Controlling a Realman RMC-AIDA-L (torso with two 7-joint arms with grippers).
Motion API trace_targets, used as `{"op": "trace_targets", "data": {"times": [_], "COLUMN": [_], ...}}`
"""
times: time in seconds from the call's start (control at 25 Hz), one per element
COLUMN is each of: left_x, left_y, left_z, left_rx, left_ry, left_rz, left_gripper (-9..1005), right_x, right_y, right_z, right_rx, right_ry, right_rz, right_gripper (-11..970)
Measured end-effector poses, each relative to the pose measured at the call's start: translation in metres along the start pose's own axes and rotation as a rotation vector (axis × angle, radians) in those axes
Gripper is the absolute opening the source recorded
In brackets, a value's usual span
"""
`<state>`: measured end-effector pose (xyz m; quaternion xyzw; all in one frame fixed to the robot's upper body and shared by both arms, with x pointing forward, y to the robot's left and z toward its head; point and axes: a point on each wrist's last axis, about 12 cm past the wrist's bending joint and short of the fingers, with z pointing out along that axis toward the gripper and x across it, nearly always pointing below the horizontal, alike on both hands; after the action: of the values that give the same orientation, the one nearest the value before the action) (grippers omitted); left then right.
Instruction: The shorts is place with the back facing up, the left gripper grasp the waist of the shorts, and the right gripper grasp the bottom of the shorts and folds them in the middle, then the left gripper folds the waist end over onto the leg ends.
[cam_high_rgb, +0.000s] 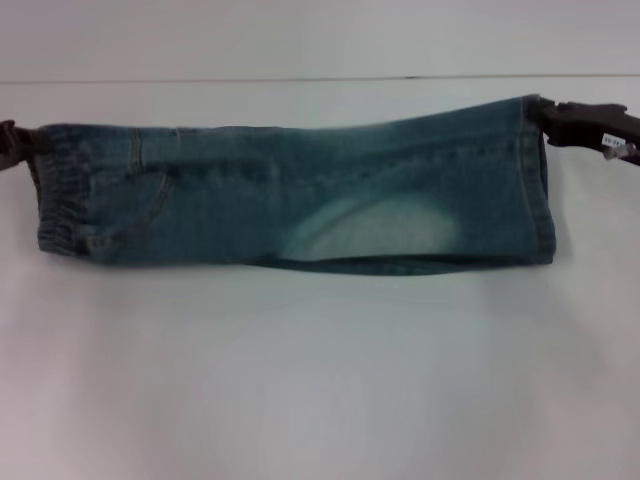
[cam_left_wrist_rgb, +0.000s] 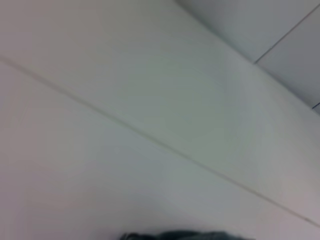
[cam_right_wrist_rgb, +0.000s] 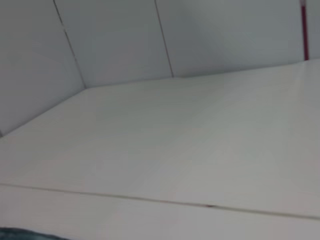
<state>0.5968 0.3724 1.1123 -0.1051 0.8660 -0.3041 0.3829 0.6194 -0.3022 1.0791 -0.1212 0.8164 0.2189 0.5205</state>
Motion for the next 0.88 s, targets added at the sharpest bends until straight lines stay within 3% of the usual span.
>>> {"op": "trace_targets", "data": {"times": [0.32,0.72,0.88], "left_x": [0.002,0.015,0.015], "left_y": [0.002,-0.004,-0.001], "left_z": [0.006,0.024,0.024], "left_rx": [-0.032,-0.017,-0.033], "left_ry": [-0.057,-0.076,-0.090], "left_rz": [0.008,0.065,0.057], "left_gripper": [128,161,174], "right_x": [-0.004,0.003,0.004], "right_y": [0.000,0.012,0.016], "right_z": [0.007,0.023,0.023], "right_rx": [0.038,0.034,0.004], "right_ry": [-0.024,0.037,0.039], "right_rz": [-0.029,-0.076,-0.080], "right_gripper": [39,140,301]}}
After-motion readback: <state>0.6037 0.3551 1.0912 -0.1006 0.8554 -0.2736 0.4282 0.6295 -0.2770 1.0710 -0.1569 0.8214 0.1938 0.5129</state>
